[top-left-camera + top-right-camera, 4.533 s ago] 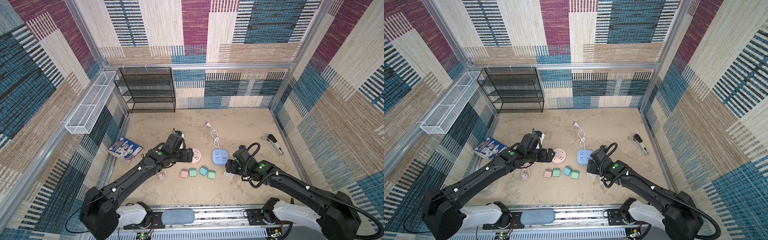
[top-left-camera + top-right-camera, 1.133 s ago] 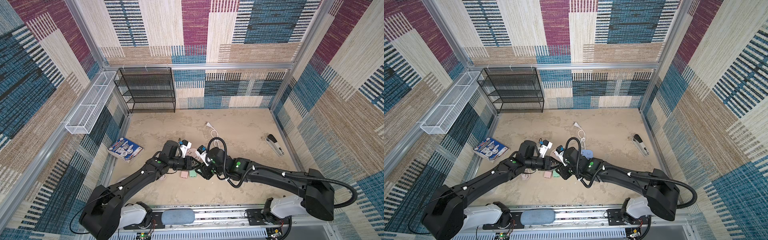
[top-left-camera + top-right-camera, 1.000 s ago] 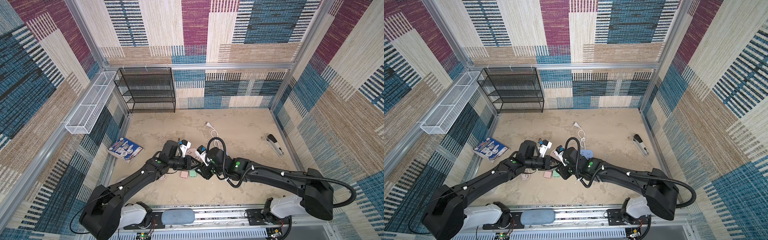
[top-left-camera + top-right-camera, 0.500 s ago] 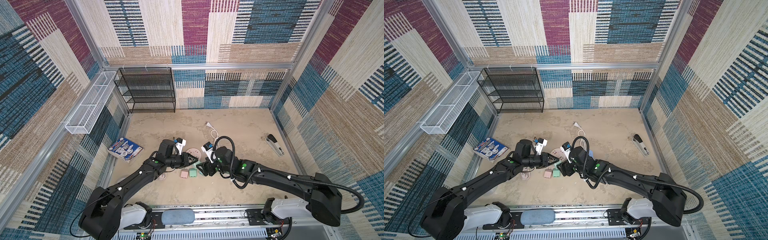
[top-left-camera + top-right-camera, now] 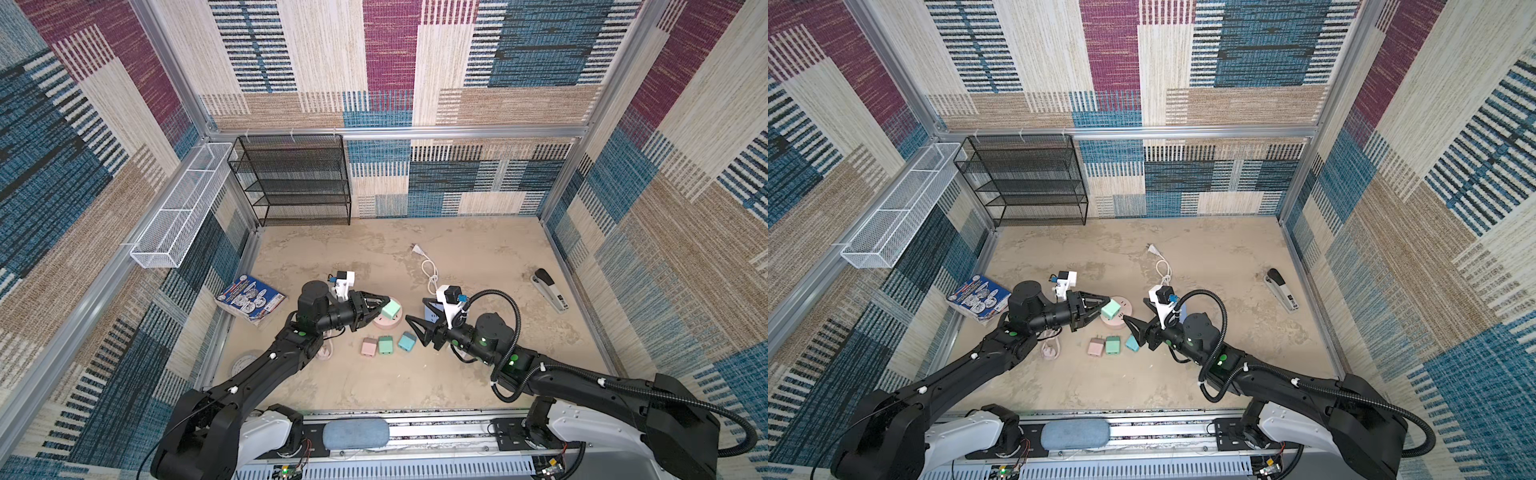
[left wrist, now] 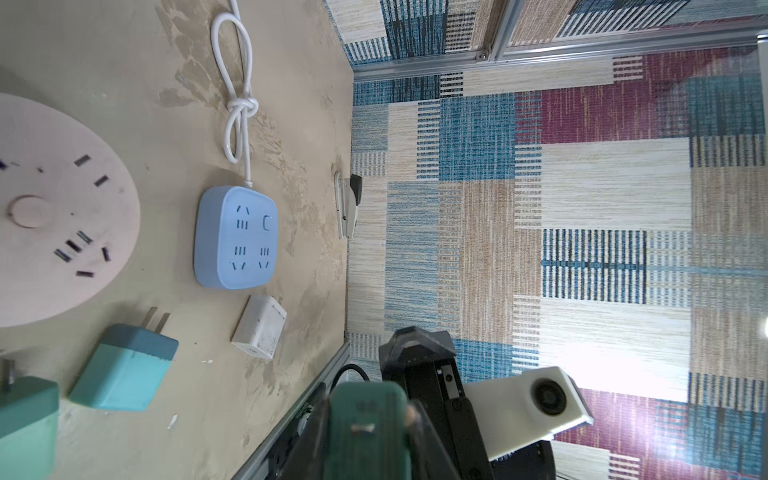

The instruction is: Insert the plug

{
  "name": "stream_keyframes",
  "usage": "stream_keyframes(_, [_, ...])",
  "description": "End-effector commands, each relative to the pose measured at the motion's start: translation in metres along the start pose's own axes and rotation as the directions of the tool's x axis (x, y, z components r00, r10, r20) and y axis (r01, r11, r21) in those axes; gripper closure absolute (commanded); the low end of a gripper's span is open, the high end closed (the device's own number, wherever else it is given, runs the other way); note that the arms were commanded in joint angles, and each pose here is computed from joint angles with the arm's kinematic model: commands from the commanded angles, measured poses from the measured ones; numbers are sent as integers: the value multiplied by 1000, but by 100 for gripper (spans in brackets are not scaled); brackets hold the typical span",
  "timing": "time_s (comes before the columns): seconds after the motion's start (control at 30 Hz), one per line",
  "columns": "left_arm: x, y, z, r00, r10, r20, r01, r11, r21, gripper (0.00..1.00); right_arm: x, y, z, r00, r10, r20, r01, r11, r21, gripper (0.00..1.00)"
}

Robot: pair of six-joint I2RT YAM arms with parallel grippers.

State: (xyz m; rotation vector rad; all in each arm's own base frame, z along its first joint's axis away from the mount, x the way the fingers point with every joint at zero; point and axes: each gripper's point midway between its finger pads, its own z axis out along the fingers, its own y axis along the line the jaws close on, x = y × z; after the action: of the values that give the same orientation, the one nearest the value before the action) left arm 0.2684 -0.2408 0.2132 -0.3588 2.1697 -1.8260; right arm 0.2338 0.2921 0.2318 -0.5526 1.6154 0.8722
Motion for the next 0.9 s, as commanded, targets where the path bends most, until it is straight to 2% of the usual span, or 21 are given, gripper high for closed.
stream_keyframes(0.0, [-3, -33, -2, 1000, -25, 3, 24, 990, 138, 100, -27, 7, 5, 993, -57, 108, 59, 998, -19, 24])
stream_keyframes(0.37, [-2, -36, -4, 998, -66, 3, 64, 984, 165, 100, -22, 21, 31, 991, -101, 92, 111, 989, -103, 30])
stream_keyframes(0.87, [2, -41, -6, 999, -38, -6, 38, 988, 151, 100, -21, 27, 41, 988, -134, 77, 143, 981, -133, 35])
